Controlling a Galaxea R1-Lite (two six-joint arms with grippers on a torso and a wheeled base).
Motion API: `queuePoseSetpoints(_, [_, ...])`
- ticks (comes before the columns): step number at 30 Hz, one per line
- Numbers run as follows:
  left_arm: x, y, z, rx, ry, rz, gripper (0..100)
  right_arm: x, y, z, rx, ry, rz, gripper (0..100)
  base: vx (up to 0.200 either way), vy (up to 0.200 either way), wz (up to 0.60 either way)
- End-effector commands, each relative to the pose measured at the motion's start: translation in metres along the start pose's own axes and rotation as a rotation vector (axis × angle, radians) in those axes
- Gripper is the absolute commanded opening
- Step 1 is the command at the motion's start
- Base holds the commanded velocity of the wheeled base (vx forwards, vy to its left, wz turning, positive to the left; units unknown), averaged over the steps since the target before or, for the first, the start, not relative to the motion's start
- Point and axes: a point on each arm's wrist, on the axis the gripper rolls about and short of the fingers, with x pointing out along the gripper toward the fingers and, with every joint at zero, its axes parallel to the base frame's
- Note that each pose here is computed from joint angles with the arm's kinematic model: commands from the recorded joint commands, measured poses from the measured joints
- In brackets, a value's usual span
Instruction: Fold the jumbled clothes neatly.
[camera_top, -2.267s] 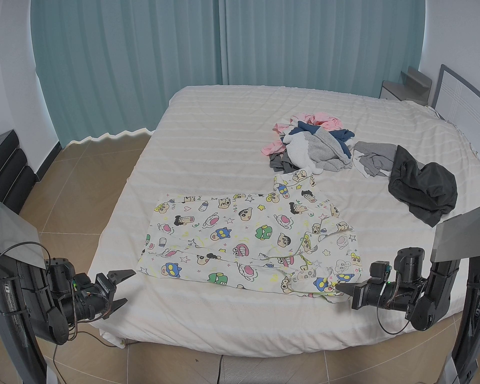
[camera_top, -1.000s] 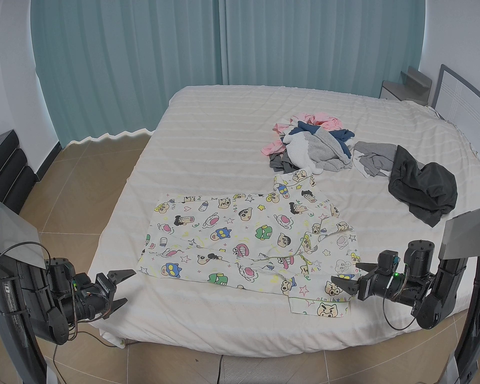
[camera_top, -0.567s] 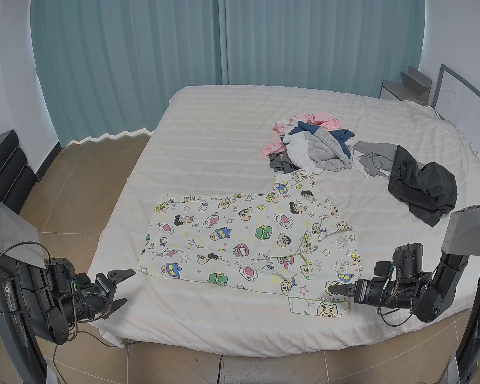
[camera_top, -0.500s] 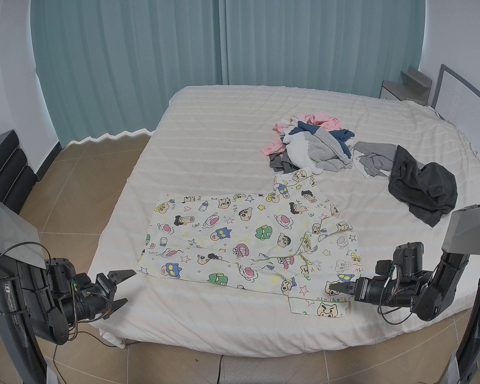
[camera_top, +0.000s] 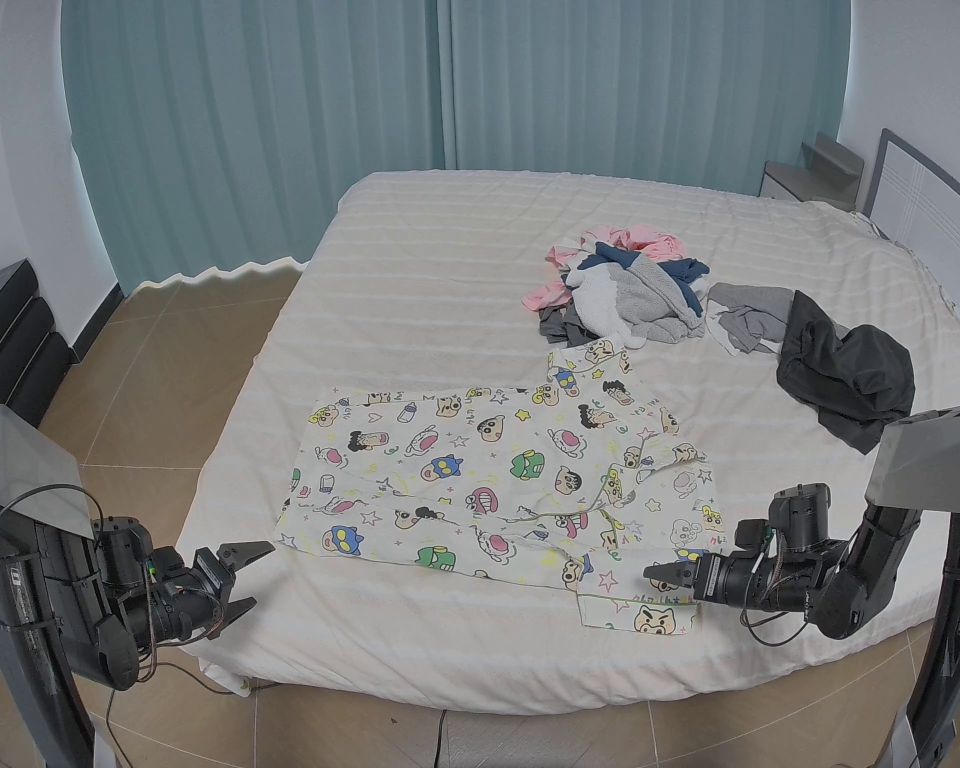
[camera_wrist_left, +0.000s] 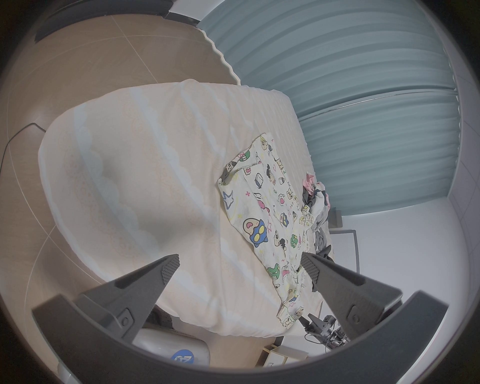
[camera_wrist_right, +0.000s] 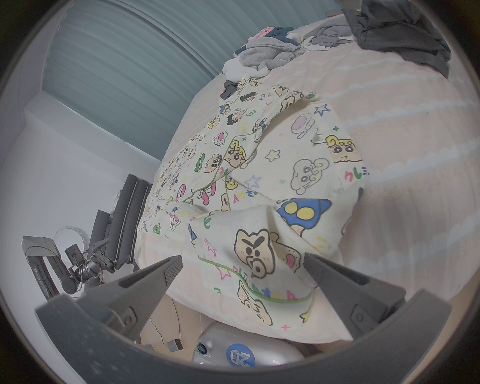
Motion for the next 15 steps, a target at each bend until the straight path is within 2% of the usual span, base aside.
queuePoseSetpoints(1, [0.0, 0.0, 0.001, 0.01, -0.006, -0.009, 100, 0.008, -0.003, -0.001, 0.015, 0.01, -0.003, 100, 0.0, 0.0, 0.0])
queuePoseSetpoints(6, [0.0, 0.0, 0.001, 0.01, -0.006, -0.009, 100, 0.014, -0.001, 0.006, 0.013, -0.004, 0.004, 100, 0.0, 0.0, 0.0])
queuePoseSetpoints(7, [0.0, 0.0, 0.001, 0.01, -0.008, -0.008, 100, 0.016, -0.001, 0.007, 0.016, 0.0, -0.001, 0, 0.0, 0.0, 0.0])
queuePoseSetpoints(15, [0.0, 0.0, 0.0, 0.009, -0.006, -0.008, 100, 0.018, -0.001, 0.017, 0.022, -0.007, -0.014, 0, 0.0, 0.0, 0.0])
